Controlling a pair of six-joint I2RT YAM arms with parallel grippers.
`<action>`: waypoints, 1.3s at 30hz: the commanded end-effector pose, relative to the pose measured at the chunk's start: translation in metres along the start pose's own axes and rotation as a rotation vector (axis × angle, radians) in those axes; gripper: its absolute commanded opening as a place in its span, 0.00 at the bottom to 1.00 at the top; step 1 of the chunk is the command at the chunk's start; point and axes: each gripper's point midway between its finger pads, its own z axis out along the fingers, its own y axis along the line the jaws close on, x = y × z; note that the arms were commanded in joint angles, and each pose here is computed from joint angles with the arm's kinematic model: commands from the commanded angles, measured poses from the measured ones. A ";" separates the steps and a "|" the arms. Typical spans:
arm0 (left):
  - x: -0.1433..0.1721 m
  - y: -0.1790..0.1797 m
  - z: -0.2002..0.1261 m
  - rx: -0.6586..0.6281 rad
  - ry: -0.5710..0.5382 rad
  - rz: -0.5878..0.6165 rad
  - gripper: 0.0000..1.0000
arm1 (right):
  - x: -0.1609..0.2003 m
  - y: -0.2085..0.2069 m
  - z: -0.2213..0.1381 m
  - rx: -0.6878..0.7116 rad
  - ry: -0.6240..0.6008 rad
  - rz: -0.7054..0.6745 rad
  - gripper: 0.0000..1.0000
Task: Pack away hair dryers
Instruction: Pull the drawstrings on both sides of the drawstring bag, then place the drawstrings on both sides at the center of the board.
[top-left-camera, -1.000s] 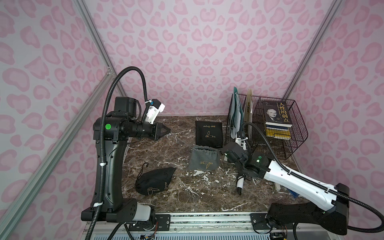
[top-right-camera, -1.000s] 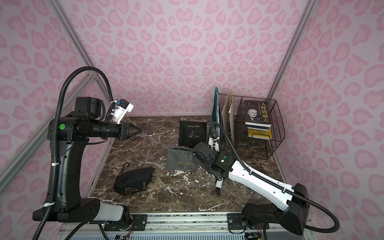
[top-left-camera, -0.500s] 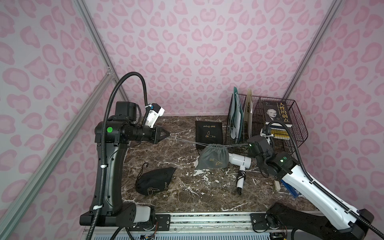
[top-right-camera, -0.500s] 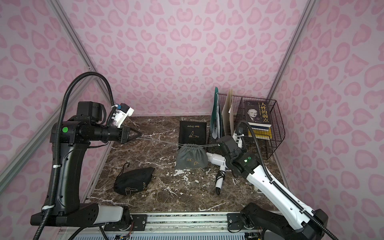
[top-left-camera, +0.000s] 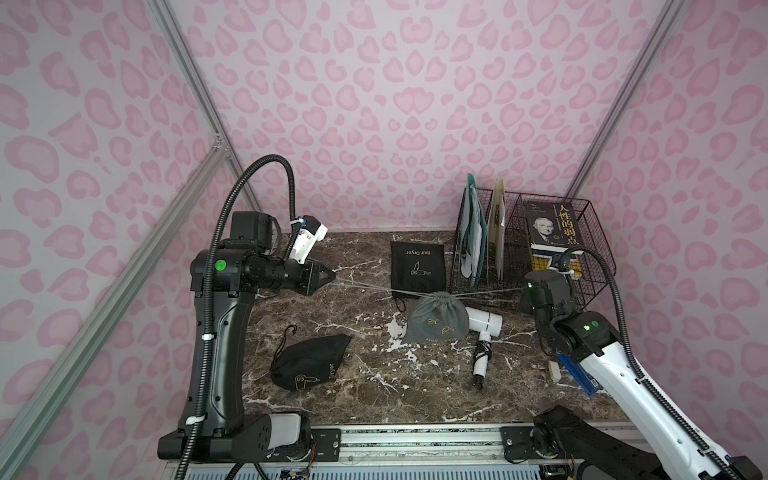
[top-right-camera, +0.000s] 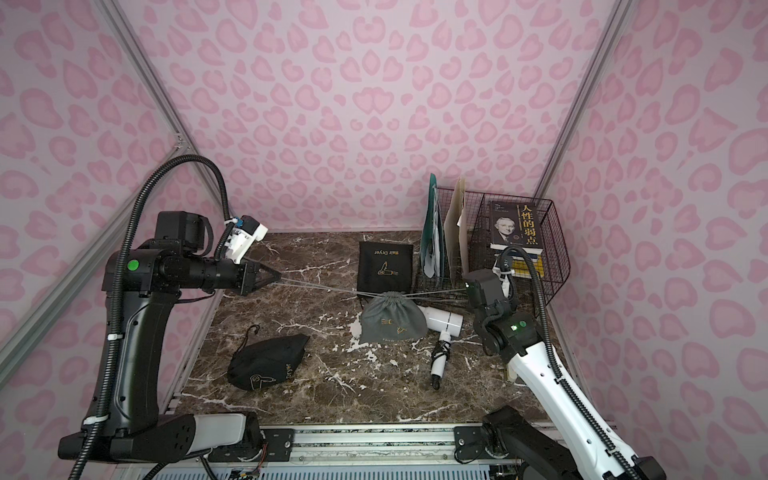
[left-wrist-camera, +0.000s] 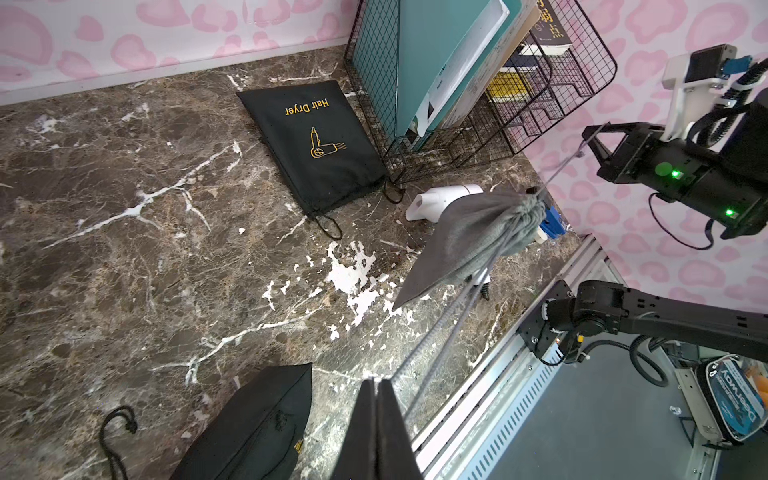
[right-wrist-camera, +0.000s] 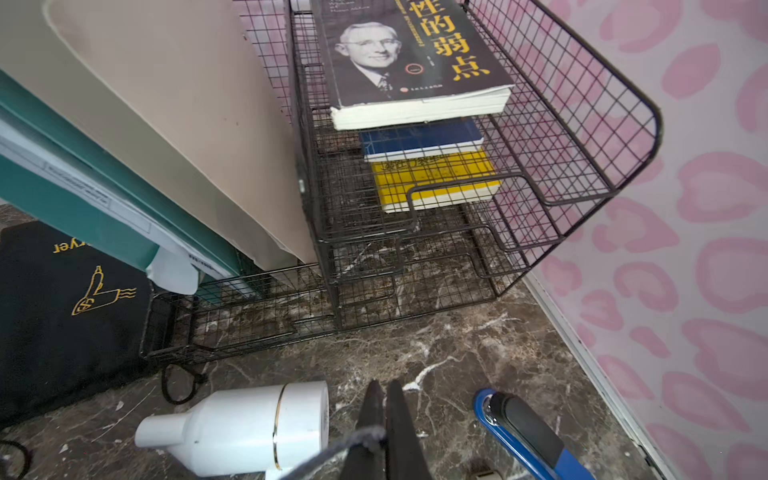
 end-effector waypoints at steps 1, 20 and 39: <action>-0.003 0.014 -0.003 -0.062 -0.019 0.027 0.02 | -0.004 -0.014 0.003 0.060 -0.023 -0.007 0.00; -0.004 0.030 -0.001 -0.072 -0.017 -0.007 0.02 | -0.009 -0.015 0.003 0.046 -0.017 -0.027 0.00; -0.028 0.040 -0.010 -0.065 -0.070 -0.045 0.02 | -0.029 0.028 -0.011 -0.138 -0.019 -0.115 0.00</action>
